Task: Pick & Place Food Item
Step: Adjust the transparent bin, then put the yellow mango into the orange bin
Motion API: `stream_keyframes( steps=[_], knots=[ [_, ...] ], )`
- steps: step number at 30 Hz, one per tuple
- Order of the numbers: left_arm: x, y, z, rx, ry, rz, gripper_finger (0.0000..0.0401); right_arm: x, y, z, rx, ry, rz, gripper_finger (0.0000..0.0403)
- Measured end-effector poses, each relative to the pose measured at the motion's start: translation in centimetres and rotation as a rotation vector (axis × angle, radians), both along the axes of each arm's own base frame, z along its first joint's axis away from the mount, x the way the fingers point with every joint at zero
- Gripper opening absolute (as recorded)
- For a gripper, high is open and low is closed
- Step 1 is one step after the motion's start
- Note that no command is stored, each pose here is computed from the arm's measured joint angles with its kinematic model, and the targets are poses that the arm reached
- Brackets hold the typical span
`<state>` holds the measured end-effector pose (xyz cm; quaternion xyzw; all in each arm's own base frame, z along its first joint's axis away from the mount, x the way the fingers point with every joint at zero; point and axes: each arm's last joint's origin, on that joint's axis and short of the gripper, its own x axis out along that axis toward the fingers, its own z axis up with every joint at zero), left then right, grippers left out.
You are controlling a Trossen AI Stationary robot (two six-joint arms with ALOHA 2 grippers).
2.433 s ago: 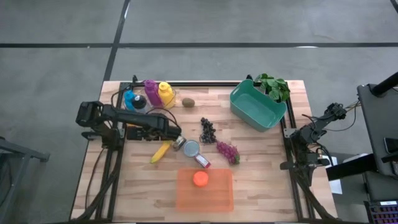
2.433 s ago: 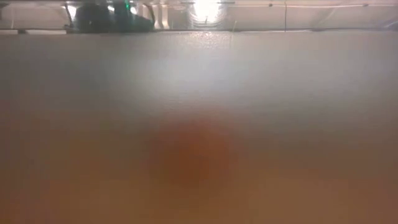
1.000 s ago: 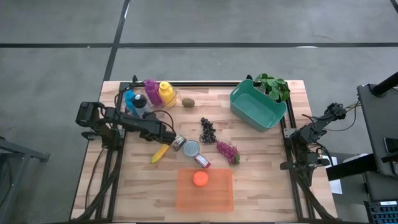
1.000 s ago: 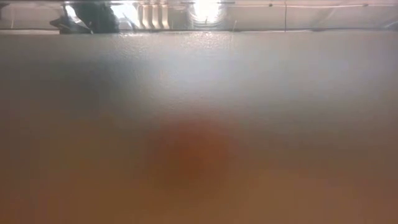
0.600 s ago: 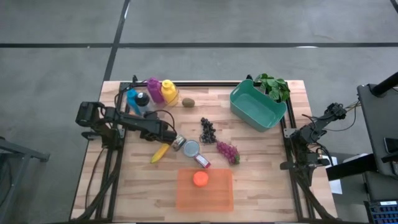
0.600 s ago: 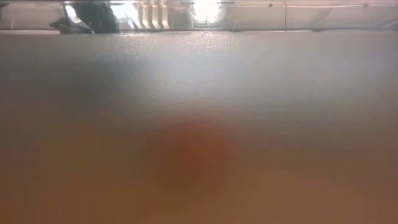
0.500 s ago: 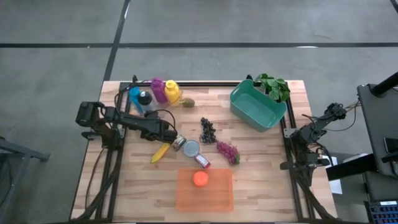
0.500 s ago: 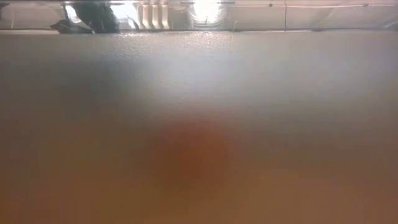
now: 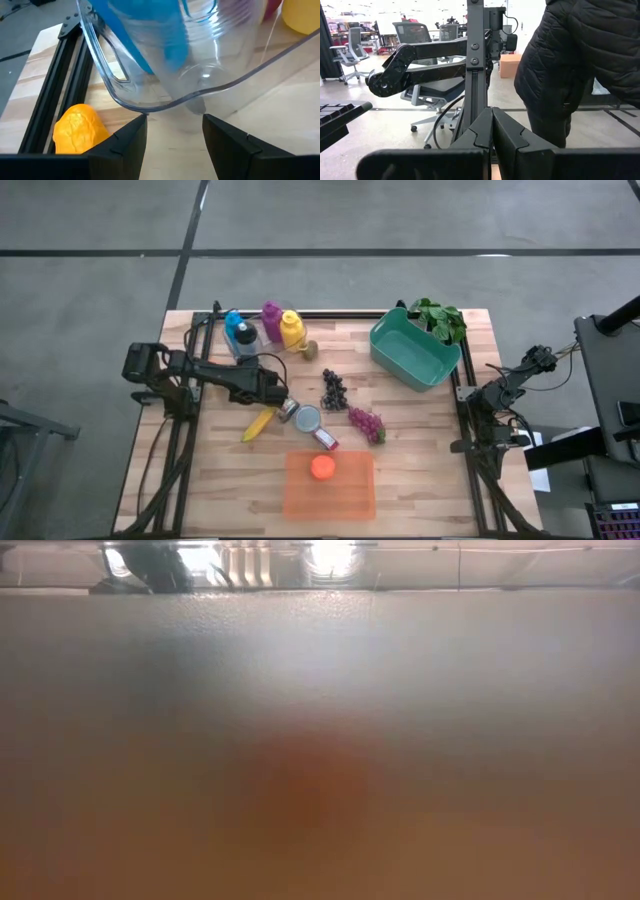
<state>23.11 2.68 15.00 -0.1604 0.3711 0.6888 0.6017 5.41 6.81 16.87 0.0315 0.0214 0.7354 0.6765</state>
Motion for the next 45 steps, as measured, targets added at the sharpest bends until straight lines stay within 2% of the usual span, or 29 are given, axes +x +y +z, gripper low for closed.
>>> stream_keyframes(
  steps=[5,9,11,17,23,30,33,38,43,45],
  knots=[
    [0.0,0.0,0.0,-0.008,-0.006,0.003,0.0193,0.0,0.0,0.0,0.0,0.0,0.0,0.0008],
    [-0.3,-0.3,0.6,-0.068,-0.035,0.021,0.0193,0.0,0.0,0.0,0.0,0.0,0.0,0.0008],
    [-0.9,-0.4,1.2,-0.107,-0.045,0.072,0.0193,0.0,0.0,0.0,0.0,0.0,0.0,0.0008],
    [-3.3,-0.9,3.1,-0.176,-0.087,0.353,0.0194,0.0,0.0,0.0,0.0,0.0,0.0,0.0008],
    [-4.2,-1.0,3.8,-0.159,-0.07,0.425,0.0231,0.0,0.0,0.0,0.0,0.0,0.0,0.0008],
    [-5.4,-1.0,2.1,-0.113,-0.11,0.528,0.0287,0.0,0.0,0.0,0.0,0.0,0.0,0.0008],
    [-6.0,-1.0,0.8,-0.104,-0.142,0.563,0.0291,0.0,0.0,0.0,0.0,0.0,0.0,0.0008],
    [-5.6,-0.5,0.4,-0.073,-0.125,0.585,0.0292,0.0,0.0,0.0,0.0,0.0,0.0,0.0008],
    [-4.9,-0.1,-0.1,-0.099,-0.206,0.586,0.0292,0.0,0.0,0.0,0.0,0.0,0.0,0.0008],
    [-4.8,-0.1,-0.2,-0.088,-0.238,0.624,0.0292,0.0,0.0,0.0,0.0,0.0,0.0,0.0008]
  ],
)
